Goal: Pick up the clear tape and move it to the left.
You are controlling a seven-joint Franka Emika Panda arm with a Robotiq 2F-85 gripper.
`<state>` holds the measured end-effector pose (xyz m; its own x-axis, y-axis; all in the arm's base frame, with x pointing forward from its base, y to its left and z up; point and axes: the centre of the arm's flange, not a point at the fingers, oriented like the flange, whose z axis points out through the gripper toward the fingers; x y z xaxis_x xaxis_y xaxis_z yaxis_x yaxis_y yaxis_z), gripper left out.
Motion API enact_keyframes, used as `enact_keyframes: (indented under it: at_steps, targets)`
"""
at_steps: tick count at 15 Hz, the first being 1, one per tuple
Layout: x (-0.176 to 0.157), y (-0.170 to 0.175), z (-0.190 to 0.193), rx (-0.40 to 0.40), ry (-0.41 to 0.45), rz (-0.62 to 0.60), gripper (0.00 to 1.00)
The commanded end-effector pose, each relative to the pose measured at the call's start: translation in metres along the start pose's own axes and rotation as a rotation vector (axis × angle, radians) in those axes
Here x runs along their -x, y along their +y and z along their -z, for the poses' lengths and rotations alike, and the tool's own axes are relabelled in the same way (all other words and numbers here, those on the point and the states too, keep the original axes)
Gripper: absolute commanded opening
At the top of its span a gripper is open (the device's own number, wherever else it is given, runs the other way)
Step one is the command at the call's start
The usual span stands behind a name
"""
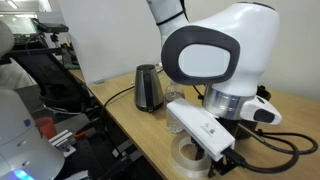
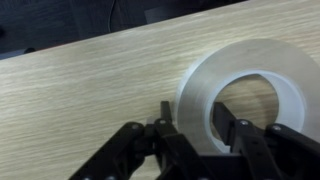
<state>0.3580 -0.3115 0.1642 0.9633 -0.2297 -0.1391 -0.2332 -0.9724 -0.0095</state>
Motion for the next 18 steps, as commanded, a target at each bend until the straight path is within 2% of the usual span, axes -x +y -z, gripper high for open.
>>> enact_keyframes:
  at_steps: [1,2,3,8,13,18]
  targets:
    - [-0.005,0.008,-0.004,-0.021,0.010,0.007,0.19]
    - [-0.005,0.010,-0.002,-0.018,0.013,0.005,0.10]
    - [-0.002,0.012,0.002,-0.013,0.015,0.009,0.06]
    - [0.024,0.036,0.020,-0.005,0.014,0.017,0.08]
    - [0.056,0.065,0.068,0.049,0.067,0.067,0.08]
    - [0.078,0.042,0.143,0.092,0.184,0.191,0.08]
